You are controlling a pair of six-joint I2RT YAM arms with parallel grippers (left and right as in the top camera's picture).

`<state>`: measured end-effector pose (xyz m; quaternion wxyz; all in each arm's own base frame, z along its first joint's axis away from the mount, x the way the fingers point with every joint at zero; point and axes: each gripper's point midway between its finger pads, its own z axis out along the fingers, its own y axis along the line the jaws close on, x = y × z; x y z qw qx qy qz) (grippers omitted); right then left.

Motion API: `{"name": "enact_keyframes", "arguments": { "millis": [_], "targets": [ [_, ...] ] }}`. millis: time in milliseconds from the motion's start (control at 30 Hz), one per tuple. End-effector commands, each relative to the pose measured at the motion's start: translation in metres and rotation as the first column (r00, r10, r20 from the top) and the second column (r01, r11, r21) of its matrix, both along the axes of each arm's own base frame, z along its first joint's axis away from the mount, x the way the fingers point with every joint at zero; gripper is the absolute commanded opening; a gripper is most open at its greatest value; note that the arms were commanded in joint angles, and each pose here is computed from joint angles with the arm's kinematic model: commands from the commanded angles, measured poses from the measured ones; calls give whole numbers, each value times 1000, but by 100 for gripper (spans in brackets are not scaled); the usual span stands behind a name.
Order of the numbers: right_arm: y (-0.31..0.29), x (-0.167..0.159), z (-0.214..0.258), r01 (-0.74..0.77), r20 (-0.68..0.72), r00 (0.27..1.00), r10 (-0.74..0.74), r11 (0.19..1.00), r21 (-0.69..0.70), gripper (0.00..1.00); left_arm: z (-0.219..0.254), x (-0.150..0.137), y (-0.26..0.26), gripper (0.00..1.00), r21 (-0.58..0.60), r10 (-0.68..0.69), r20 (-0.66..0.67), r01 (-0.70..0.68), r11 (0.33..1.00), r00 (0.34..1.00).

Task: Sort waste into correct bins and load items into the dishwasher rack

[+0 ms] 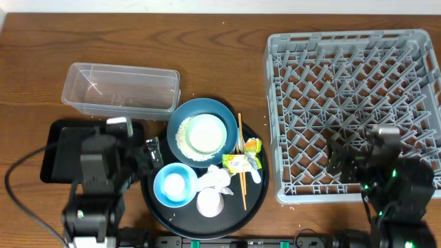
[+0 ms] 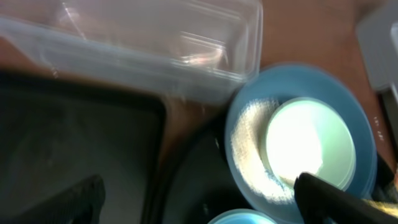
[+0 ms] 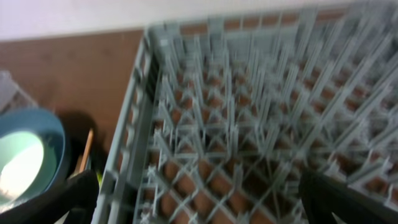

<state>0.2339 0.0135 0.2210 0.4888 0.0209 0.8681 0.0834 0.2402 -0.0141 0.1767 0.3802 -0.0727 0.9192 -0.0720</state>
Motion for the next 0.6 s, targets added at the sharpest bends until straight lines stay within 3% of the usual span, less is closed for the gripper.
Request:
{"name": "enact_keyframes", "arguments": {
  "millis": [0,233,567],
  "targets": [
    [2,4,6,-6,-113,994,9,1000,27,99,14,5,-9,98,-45,-36,-81,33,998,996],
    [1,9,-13,1,-307,952,12,999,42,99,21,-6,-9,98,-49,-36,-275,23,999,961],
    [1,6,-23,21,-364,931,2,998,60,99,30,11,-21,98,-99,-83,-206,64,993,975]
  ]
}}
